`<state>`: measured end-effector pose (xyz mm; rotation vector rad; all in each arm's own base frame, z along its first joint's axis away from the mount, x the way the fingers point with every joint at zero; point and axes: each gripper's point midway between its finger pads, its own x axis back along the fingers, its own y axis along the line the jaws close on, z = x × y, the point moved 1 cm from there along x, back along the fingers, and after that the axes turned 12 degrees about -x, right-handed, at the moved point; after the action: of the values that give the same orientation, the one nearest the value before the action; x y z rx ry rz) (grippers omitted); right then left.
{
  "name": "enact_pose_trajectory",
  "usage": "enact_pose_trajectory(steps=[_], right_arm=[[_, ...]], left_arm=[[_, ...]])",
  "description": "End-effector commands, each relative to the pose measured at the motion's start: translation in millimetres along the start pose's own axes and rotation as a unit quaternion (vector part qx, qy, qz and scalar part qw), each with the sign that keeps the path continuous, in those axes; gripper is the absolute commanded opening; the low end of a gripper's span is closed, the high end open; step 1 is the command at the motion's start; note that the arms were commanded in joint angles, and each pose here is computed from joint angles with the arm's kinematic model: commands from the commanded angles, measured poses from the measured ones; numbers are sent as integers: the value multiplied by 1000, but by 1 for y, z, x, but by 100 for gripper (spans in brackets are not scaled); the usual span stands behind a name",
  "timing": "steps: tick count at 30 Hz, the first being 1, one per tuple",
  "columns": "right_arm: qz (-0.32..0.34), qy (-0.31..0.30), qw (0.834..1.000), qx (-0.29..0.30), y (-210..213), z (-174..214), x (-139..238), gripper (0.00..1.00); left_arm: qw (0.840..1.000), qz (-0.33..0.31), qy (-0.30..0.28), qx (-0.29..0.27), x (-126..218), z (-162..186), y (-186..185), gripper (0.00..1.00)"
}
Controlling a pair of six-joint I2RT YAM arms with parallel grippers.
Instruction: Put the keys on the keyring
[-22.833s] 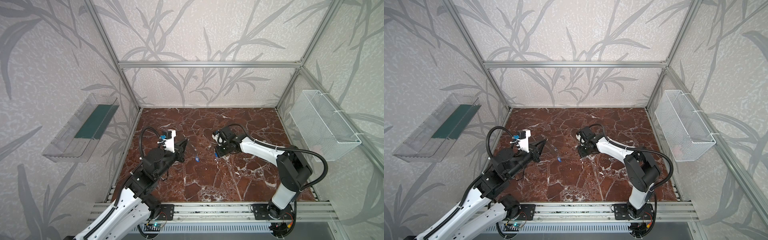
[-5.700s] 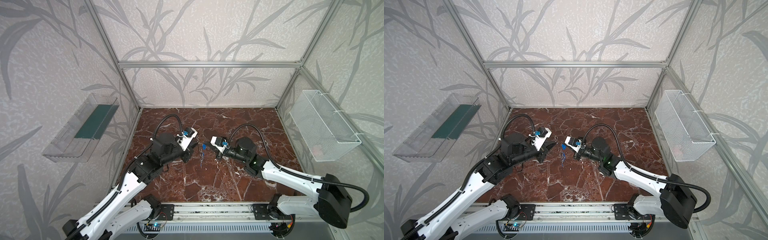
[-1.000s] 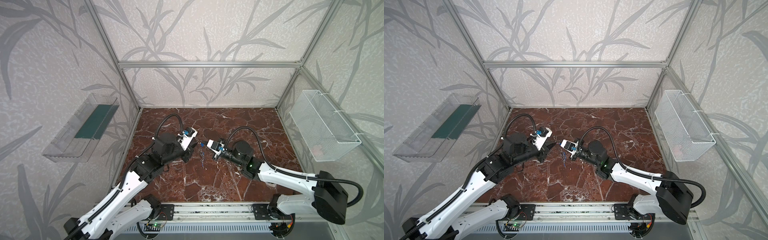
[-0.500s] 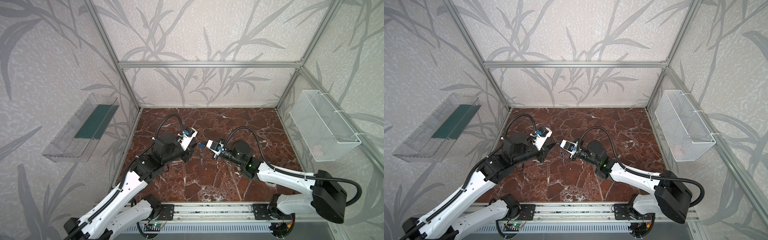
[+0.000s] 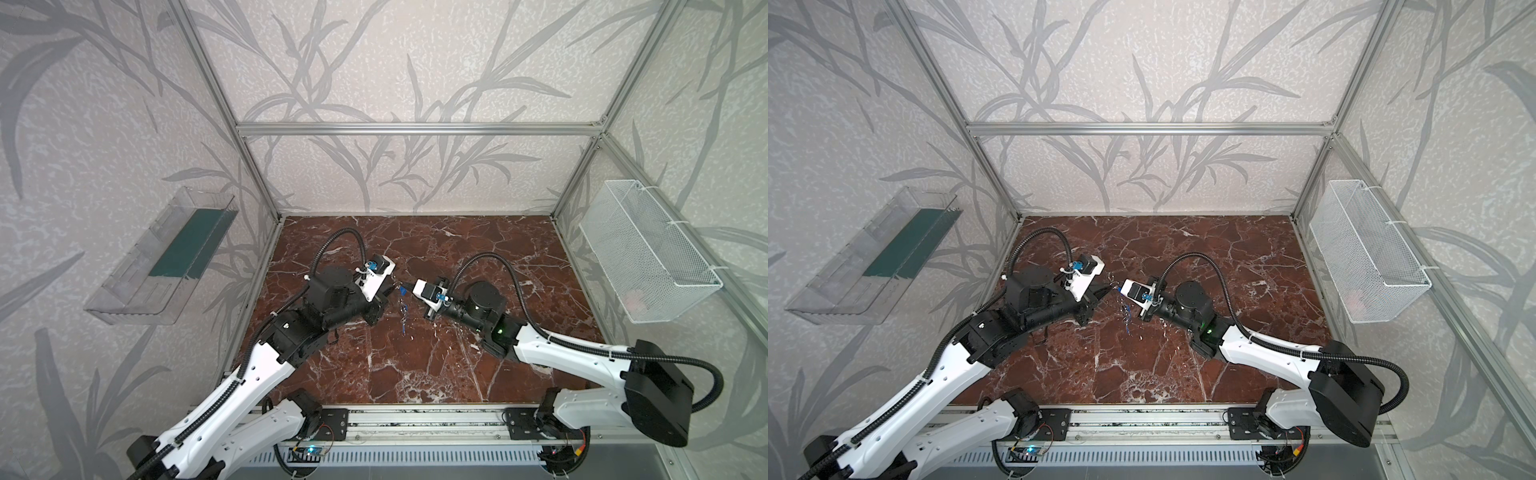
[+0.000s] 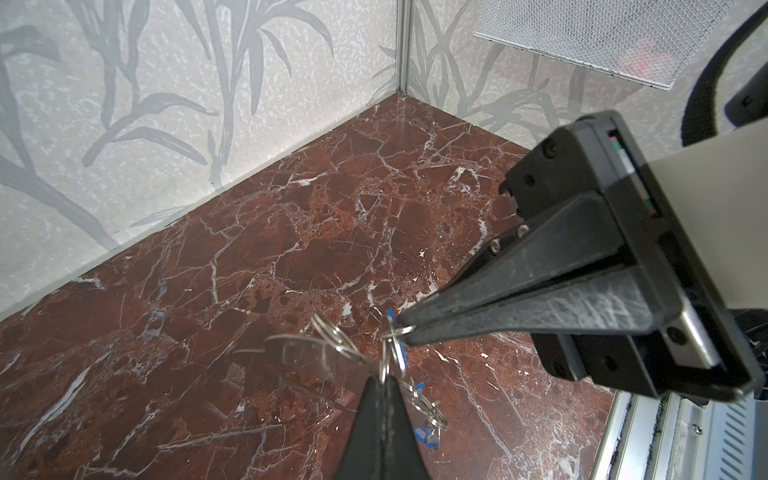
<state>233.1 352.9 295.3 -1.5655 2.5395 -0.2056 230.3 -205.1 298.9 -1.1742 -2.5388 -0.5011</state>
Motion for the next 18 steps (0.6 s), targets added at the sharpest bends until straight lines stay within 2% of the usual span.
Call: enact_pose_trajectory(steps=[1,18], right_arm=[[-4,-3,1000,-8,4,2,3,0],[-12,-10,1000,-6,6,-4,1,0]], left_arm=[[999,-19,-34,-7,9,-19,7,0],[999,-5,-32,-7,7,-18,3,0]])
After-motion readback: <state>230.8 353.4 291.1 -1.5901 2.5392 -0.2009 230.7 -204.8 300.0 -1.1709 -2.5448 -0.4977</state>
